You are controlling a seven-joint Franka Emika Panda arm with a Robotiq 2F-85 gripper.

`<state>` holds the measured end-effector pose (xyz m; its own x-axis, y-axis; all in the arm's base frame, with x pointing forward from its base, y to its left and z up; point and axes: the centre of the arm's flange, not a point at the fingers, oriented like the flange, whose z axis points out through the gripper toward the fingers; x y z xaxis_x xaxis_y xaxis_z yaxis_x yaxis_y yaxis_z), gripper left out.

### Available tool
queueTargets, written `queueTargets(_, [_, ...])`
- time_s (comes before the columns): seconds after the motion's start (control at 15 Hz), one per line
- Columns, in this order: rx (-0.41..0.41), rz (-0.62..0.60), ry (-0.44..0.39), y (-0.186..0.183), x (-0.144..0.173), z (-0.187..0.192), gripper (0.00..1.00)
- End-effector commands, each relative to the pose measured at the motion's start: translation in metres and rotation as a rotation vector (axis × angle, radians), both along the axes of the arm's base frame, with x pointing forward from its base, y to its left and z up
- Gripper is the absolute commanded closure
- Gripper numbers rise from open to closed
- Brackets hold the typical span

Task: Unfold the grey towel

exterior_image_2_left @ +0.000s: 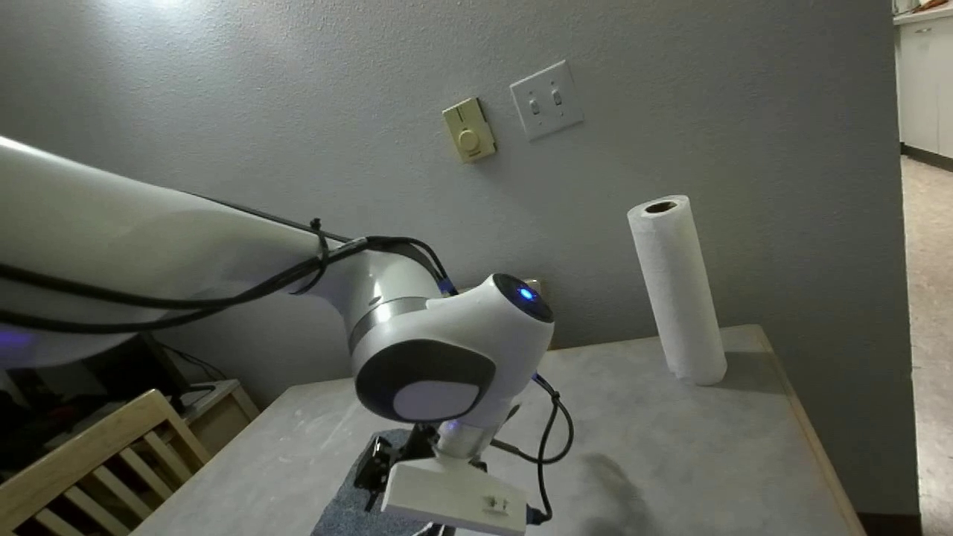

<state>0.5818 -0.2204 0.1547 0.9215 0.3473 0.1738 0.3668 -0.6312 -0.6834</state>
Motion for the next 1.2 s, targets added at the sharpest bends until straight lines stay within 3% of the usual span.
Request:
queueTargets(0.0, [0.044, -0.036, 0.019, -0.002, 0.013, -0.022, 0.00])
queueTargets(0.6, [0.028, -0.071, 0.031, -0.012, 0.033, -0.037, 0.00])
queueTargets(1.13, [0.127, -0.121, 0.068, -0.015, 0.036, -0.052, 0.00])
